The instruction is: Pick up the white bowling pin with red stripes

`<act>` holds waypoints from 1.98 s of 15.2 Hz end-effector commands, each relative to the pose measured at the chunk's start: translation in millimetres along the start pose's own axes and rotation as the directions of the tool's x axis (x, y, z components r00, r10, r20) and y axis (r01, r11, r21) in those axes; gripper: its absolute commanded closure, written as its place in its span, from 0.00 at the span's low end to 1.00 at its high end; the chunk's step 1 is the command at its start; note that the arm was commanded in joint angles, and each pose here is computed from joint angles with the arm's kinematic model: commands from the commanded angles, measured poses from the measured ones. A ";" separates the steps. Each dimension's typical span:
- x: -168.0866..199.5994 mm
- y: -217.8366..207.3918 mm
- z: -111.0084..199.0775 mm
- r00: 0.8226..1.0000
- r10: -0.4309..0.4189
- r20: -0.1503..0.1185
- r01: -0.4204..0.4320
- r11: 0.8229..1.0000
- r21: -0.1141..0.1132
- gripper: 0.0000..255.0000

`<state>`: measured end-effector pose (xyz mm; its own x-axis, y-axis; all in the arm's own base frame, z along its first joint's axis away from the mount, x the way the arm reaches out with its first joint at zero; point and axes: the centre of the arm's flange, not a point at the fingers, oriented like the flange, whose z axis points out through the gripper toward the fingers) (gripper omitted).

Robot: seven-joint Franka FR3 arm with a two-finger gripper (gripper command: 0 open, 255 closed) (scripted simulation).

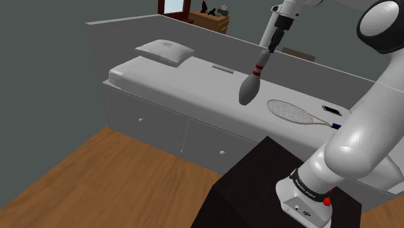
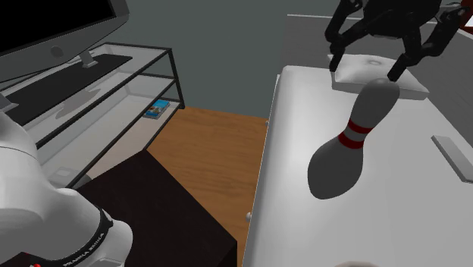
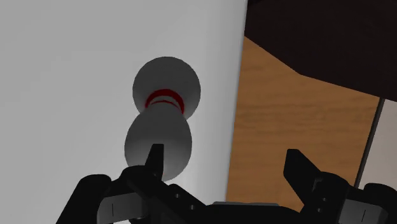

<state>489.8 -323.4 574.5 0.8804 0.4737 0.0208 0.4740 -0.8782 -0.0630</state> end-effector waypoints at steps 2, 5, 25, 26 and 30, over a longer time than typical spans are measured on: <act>12.2 40.3 -0.9 0.999 -0.048 -0.012 0.048 0.999 -0.002 0.00; 14.7 49.1 9.1 0.998 -0.057 -0.015 0.057 0.998 -0.002 0.00; 14.4 49.9 22.7 0.998 -0.057 -0.015 0.057 0.998 -0.002 1.00; 14.5 49.6 17.4 0.998 -0.057 -0.015 0.057 0.998 -0.002 1.00; 14.9 48.3 -3.7 0.998 -0.057 -0.015 0.057 0.998 -0.002 1.00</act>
<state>525.7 -359.2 567.7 0.8520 0.5222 0.0383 0.5236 -0.8497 -0.0614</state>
